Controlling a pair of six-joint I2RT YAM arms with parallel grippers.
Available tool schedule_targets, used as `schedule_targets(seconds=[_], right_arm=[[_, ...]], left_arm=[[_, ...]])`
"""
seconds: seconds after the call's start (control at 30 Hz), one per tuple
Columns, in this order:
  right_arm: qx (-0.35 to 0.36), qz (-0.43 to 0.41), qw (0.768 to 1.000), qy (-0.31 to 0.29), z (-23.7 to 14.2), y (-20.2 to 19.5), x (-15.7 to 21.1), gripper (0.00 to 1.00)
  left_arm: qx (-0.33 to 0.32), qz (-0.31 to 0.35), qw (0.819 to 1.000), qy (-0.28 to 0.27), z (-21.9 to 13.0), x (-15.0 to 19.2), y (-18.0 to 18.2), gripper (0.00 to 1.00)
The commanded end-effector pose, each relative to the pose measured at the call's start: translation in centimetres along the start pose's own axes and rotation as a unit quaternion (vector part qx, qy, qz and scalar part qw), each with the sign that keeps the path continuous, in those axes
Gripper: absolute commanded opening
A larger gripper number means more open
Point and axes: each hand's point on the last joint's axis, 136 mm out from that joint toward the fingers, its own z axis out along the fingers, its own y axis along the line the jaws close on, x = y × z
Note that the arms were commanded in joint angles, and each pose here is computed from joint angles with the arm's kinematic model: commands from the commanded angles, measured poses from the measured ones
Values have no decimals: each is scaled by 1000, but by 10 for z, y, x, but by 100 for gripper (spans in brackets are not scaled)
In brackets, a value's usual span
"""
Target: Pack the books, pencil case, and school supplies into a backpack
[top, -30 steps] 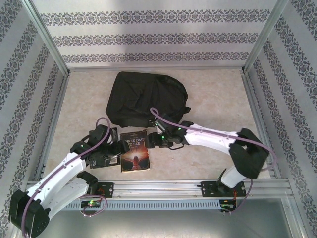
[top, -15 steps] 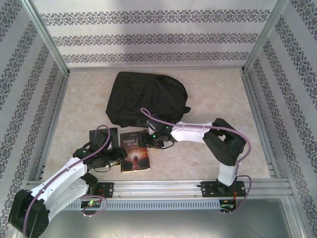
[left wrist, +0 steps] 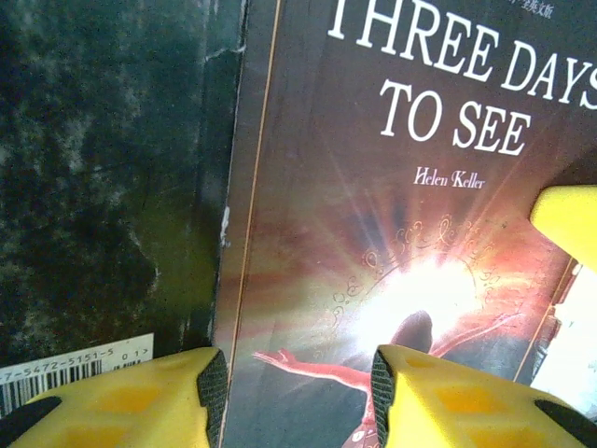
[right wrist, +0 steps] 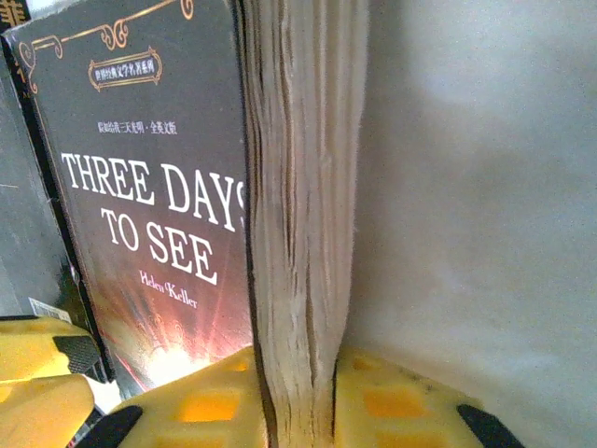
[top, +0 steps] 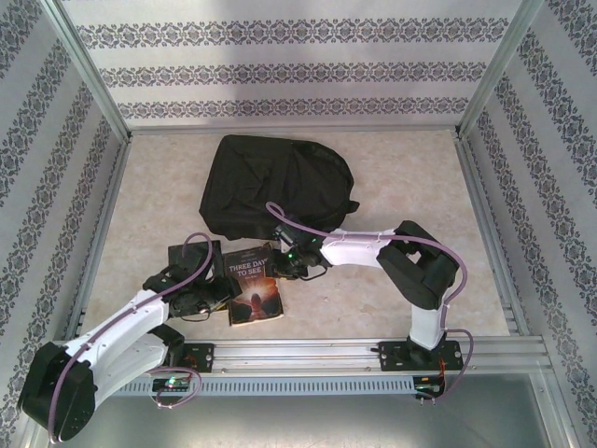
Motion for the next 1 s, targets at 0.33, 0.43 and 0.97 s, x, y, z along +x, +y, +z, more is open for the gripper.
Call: schedule_targets(seconds=[0.33, 0.43, 0.97], right_arm=[[-62, -23, 998, -21, -32, 20, -1, 0], [-72, -27, 997, -34, -45, 20, -3, 0], [-162, -10, 985, -66, -74, 4, -1, 0]], left_arm=[[-10, 29, 998, -59, -28, -18, -9, 65], [-7, 42, 996, -75, -42, -24, -17, 71], [130, 75, 987, -55, -17, -25, -64, 90]])
